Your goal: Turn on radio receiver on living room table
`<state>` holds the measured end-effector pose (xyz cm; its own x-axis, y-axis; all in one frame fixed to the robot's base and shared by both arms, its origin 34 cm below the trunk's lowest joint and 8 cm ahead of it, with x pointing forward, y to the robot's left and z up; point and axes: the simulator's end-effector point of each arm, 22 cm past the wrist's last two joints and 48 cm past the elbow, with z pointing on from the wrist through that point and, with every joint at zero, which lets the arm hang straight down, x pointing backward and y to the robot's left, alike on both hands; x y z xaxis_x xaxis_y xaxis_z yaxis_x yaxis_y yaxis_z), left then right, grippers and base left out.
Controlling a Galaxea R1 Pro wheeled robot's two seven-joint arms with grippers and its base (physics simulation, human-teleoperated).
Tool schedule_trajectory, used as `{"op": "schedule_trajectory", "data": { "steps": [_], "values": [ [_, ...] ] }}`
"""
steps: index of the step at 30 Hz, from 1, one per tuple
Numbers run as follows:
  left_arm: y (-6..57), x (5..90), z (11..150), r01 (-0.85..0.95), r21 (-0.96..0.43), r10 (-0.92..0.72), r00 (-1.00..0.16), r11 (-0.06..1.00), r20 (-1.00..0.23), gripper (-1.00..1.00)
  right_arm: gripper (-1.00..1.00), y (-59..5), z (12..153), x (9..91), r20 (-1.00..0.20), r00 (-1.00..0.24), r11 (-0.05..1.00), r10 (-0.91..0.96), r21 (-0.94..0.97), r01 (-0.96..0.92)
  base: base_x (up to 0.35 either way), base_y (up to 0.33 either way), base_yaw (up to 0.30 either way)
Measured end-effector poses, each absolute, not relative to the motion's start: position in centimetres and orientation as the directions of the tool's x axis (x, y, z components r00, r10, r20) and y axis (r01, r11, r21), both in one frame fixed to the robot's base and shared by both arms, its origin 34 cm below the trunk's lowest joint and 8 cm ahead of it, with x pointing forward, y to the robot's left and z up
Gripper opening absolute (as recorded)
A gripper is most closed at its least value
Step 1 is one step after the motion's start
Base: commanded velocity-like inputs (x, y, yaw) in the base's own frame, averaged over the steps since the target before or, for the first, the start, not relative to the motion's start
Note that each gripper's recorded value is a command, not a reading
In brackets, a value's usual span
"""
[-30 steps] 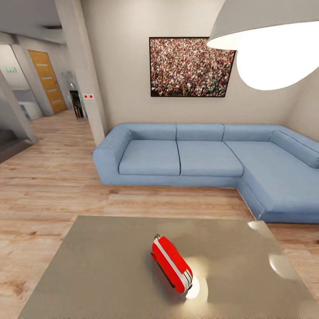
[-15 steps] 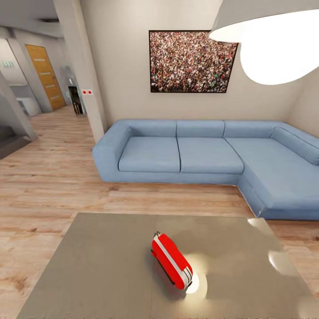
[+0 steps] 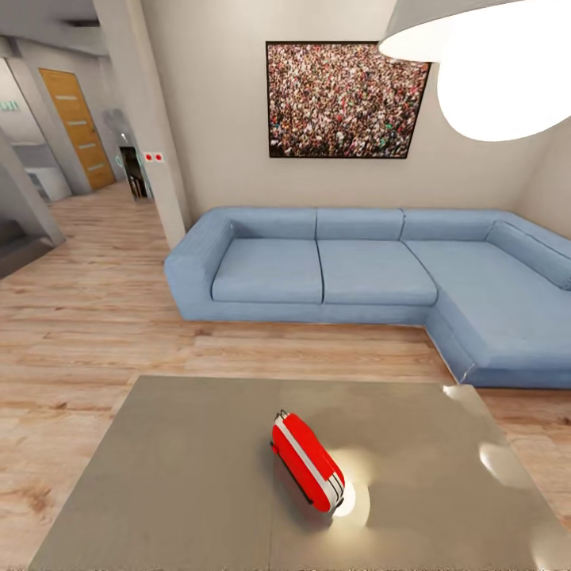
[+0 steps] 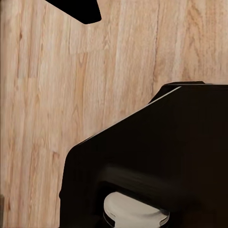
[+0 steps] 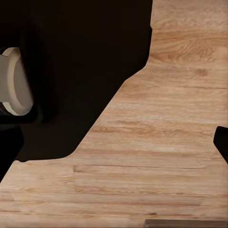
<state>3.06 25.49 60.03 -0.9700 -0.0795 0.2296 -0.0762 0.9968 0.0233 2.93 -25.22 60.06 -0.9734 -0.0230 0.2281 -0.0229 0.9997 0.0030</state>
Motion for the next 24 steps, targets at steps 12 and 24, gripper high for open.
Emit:
{"op": "schedule_trajectory", "data": {
  "steps": [12,24],
  "values": [
    [25.5,2.3,60.2,-0.076,0.024,-0.079,-0.965,0.997,0.248,1.00,1.00,-25.3,60.3,2.2,0.247,-0.969,1.000,-0.023,0.002,-0.023,0.000,0.000,0.000],
    [25.5,1.6,60.4,-0.075,0.026,-0.079,-0.960,0.997,0.267,1.00,1.00,-25.3,60.5,1.5,0.266,-0.964,1.000,-0.023,0.003,-0.023,0.000,0.000,0.000]
  ]
}}
